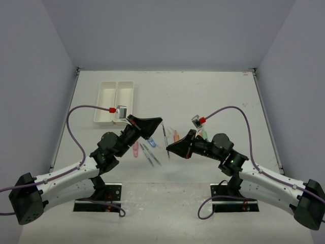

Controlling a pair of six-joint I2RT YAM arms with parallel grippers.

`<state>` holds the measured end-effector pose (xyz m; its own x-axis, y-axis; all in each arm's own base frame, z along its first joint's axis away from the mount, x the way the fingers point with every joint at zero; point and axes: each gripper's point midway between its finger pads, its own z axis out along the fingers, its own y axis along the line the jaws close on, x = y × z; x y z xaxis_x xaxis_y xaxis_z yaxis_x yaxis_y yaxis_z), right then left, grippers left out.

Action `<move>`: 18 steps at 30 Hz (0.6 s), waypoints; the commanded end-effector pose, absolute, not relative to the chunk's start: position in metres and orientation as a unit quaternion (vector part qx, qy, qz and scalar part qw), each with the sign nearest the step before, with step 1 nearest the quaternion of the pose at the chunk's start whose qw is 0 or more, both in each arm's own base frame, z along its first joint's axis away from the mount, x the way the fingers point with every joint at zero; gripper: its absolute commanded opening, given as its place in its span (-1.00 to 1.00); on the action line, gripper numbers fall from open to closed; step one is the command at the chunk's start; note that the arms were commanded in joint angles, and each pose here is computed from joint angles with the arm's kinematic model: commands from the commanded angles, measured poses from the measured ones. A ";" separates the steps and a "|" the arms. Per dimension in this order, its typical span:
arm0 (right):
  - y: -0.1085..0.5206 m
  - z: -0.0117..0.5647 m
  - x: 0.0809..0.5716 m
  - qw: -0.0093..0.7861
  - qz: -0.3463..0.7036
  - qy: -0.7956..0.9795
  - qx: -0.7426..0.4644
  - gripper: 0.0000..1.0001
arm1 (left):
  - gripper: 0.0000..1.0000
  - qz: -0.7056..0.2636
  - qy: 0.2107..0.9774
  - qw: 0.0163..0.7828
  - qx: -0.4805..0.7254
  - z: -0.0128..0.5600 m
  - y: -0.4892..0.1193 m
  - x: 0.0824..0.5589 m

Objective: Sort the stationery into containers
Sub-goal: Close the pen cap on the pen.

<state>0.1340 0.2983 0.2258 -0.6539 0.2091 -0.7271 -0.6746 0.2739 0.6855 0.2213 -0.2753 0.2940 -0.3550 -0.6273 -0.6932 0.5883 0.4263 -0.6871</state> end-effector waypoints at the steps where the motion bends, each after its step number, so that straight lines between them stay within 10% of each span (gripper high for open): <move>1: 0.303 0.245 0.136 0.398 0.587 0.682 -0.177 -1.00 | -1.00 -0.540 0.599 0.591 -0.019 0.320 -0.270 0.223; 18: 0.302 0.247 0.138 0.403 0.583 0.684 -0.174 -1.00 | -1.00 -0.550 0.598 0.583 -0.015 0.317 -0.274 0.220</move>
